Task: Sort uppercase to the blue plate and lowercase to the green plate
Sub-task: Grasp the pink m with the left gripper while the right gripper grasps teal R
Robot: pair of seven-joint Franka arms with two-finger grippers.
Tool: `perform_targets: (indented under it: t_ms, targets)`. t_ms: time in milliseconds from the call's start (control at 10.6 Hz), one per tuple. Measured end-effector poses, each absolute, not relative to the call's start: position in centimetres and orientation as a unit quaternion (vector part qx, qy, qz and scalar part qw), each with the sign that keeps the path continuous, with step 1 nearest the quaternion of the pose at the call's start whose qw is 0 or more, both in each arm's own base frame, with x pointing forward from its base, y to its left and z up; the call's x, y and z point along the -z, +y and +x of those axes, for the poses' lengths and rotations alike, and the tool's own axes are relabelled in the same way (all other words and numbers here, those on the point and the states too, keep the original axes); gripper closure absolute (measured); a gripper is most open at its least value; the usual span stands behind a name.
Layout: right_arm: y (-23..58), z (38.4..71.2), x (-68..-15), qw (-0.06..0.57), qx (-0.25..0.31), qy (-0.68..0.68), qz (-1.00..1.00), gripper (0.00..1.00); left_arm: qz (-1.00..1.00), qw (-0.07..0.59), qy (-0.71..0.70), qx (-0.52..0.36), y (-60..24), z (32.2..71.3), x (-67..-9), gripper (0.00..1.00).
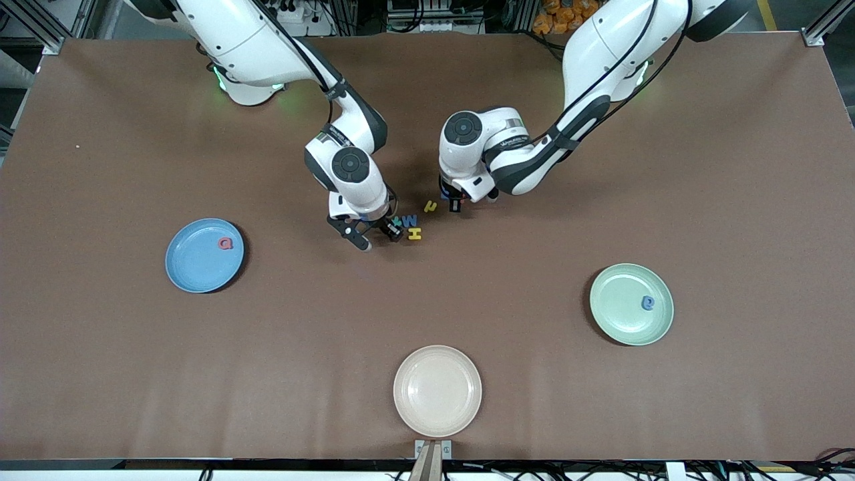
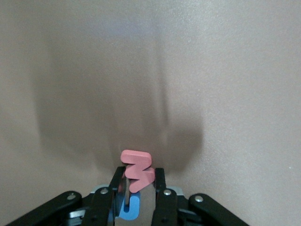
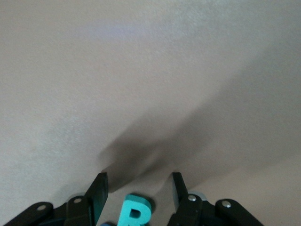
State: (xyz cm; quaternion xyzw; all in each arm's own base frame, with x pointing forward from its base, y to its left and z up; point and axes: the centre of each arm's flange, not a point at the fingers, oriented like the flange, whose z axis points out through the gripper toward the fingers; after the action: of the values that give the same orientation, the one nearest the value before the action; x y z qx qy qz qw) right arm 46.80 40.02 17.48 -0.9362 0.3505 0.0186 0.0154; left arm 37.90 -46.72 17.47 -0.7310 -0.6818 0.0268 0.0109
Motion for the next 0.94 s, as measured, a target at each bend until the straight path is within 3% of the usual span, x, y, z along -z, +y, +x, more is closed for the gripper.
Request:
perform_targets:
  t_ms: [471, 660, 943]
  targets:
    - [41.9, 45.3, -17.8, 0.006, -0.033, 0.365, -0.93, 0.36, -0.736, 0.005, -0.677, -0.017, -45.7, 39.7, -17.7, 0.7]
    - [41.9, 45.3, -17.9, 0.006, -0.033, 0.365, -0.931, 0.52, -0.736, 0.0, -0.677, -0.008, -44.2, 42.3, -18.9, 0.71]
    - [42.0, 45.3, -17.9, 0.006, -0.032, 0.362, -0.931, 0.56, -0.77, 0.005, -0.638, 0.008, -42.3, 45.2, -20.5, 0.71]
